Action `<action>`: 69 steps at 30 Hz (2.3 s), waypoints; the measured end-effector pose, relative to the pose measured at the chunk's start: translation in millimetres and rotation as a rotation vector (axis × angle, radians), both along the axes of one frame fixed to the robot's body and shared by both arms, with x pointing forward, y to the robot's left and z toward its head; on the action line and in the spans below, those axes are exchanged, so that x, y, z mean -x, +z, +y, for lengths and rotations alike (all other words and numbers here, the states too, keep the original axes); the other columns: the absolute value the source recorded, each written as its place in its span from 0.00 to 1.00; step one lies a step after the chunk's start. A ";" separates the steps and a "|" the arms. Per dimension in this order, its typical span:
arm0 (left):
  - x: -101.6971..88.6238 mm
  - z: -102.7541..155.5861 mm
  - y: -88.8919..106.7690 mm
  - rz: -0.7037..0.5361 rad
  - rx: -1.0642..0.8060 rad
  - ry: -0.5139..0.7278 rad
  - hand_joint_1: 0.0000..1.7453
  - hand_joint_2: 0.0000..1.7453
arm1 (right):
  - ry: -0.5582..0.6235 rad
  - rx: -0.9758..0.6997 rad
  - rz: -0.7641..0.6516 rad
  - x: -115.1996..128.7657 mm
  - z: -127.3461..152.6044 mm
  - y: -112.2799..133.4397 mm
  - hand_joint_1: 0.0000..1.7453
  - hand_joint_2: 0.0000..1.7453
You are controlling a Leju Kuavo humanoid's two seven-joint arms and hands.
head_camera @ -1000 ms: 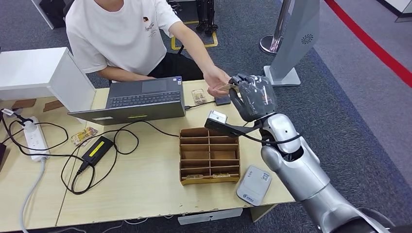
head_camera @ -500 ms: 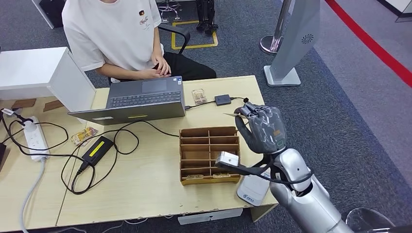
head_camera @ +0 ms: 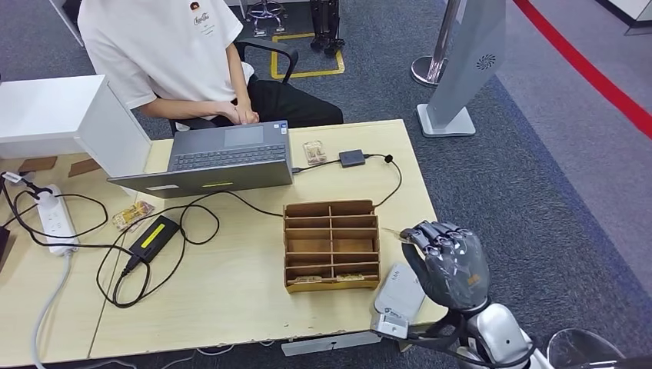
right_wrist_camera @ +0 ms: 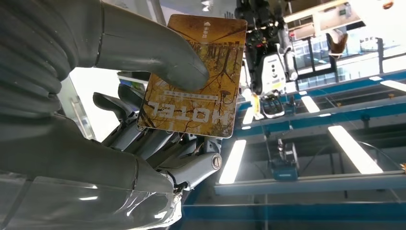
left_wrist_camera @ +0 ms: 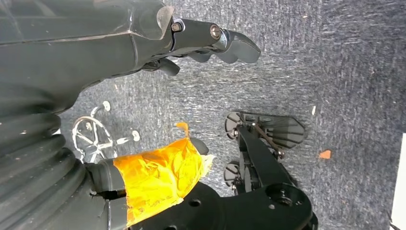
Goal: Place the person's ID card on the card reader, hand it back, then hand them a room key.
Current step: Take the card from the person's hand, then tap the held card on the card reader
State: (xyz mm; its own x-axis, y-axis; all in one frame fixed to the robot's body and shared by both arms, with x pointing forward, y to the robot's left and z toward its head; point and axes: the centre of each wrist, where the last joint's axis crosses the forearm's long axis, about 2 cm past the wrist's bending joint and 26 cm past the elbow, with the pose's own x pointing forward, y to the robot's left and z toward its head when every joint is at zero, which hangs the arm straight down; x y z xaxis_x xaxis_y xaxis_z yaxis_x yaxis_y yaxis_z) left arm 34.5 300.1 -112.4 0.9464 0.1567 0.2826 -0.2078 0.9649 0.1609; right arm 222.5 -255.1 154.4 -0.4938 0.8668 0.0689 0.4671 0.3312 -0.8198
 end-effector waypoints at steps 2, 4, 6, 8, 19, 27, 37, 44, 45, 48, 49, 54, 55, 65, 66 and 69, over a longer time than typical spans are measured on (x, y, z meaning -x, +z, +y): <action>-0.1 0.1 0.0 0.002 -0.003 0.005 0.00 1.00 | -0.011 -0.005 0.017 7.3 -2.4 -6.1 1.00 1.00; 0.0 0.2 0.0 0.003 -0.006 0.012 0.00 1.00 | -0.019 -0.008 0.031 13.6 -4.5 -11.7 1.00 1.00; -0.1 0.3 0.1 0.004 -0.009 0.017 0.00 1.00 | -0.026 -0.008 0.048 19.0 -6.1 -17.7 1.00 1.00; -0.3 0.2 0.1 0.005 -0.011 0.021 0.00 1.00 | -0.033 -0.005 0.069 23.6 -7.7 -24.0 1.00 1.00; -1.4 -0.1 0.2 -0.001 -0.006 0.062 0.00 1.00 | -0.070 -0.012 0.173 41.4 -11.9 -50.5 1.00 1.00; -1.9 0.0 0.2 -0.002 -0.005 0.079 0.00 1.00 | -0.090 -0.065 0.260 49.0 -14.2 -63.5 1.00 1.00; -2.2 0.1 0.3 -0.002 -0.005 0.089 0.00 1.00 | -0.092 -0.073 0.309 54.2 -13.8 -73.4 1.00 1.00; -2.3 0.1 0.3 -0.003 -0.006 0.088 0.00 1.00 | -0.058 -0.078 0.398 64.8 0.5 -91.6 1.00 1.00; -2.3 0.1 0.3 -0.003 -0.006 0.088 0.00 1.00 | -0.052 -0.079 0.415 66.9 3.8 -95.0 1.00 1.00; -2.4 0.1 0.3 -0.003 -0.006 0.089 0.00 1.00 | -0.033 -0.081 0.459 72.4 12.5 -103.9 1.00 1.00; -2.5 0.1 0.3 -0.003 -0.006 0.088 0.00 1.00 | -0.026 -0.080 0.471 73.9 15.0 -106.4 1.00 1.00; -2.6 0.1 0.3 -0.003 -0.005 0.088 0.00 1.00 | 0.006 -0.064 0.518 81.5 24.1 -116.7 1.00 1.00; -2.7 0.1 0.3 -0.004 -0.005 0.088 0.00 1.00 | 0.010 -0.061 0.525 82.5 25.1 -118.2 1.00 1.00; -2.7 0.5 0.3 -0.002 -0.004 0.088 0.00 1.00 | 0.006 -0.064 0.490 76.0 29.3 -114.5 1.00 1.00; -2.7 0.6 0.3 -0.002 -0.004 0.088 0.00 1.00 | 0.009 -0.066 0.469 73.0 29.3 -110.6 1.00 1.00; -2.7 1.1 0.3 -0.002 -0.005 0.087 0.00 1.00 | 0.025 -0.074 0.372 57.6 26.6 -91.1 1.00 1.00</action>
